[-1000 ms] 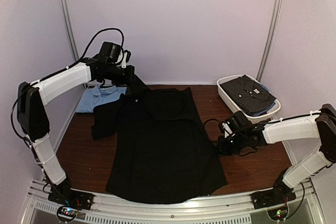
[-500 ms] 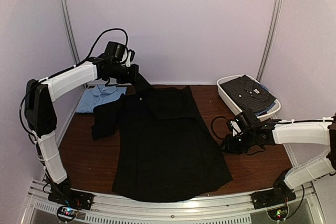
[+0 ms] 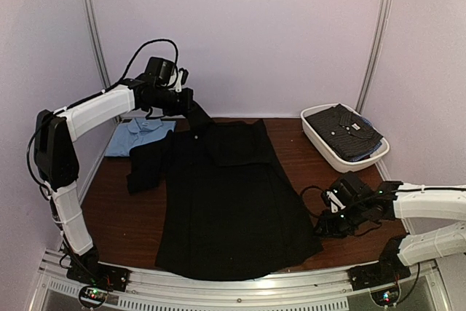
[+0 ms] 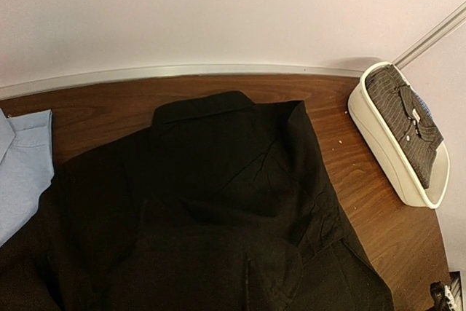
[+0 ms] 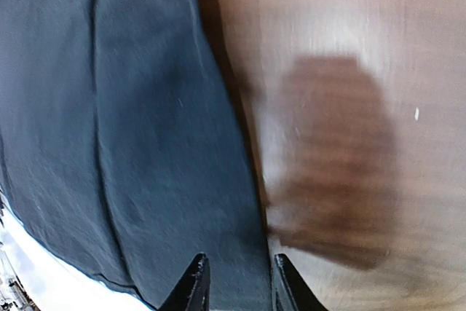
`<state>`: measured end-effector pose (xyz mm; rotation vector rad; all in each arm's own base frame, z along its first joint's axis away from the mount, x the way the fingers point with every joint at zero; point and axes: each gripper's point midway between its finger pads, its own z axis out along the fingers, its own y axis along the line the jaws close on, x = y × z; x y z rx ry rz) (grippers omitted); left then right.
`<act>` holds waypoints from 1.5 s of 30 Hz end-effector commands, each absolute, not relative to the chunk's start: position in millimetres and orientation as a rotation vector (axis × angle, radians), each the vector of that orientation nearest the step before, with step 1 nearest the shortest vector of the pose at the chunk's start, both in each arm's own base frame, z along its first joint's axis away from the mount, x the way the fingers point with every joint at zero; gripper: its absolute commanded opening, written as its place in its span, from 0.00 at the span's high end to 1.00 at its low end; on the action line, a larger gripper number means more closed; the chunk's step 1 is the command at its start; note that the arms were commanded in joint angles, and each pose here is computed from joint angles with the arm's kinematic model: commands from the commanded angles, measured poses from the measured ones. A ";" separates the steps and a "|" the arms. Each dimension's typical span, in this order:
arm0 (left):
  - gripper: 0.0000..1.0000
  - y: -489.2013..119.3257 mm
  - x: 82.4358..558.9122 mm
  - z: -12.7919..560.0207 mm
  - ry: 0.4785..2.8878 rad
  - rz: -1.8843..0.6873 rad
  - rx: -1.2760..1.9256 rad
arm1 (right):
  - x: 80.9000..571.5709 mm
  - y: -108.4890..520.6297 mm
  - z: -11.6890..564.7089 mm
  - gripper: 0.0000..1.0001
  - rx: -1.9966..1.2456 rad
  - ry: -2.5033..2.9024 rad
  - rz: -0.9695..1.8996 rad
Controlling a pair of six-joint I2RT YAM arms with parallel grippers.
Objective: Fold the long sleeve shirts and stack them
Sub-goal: Move the flattened shirt to the center of the board, then pick up the flattened shirt from the center of the board.
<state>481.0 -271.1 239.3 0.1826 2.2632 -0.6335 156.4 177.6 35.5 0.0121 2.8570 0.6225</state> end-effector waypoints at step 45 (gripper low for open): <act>1.00 -259.7 512.8 315.3 2.040 -0.662 0.156 | 146.9 226.6 96.8 1.00 -0.116 2.703 0.834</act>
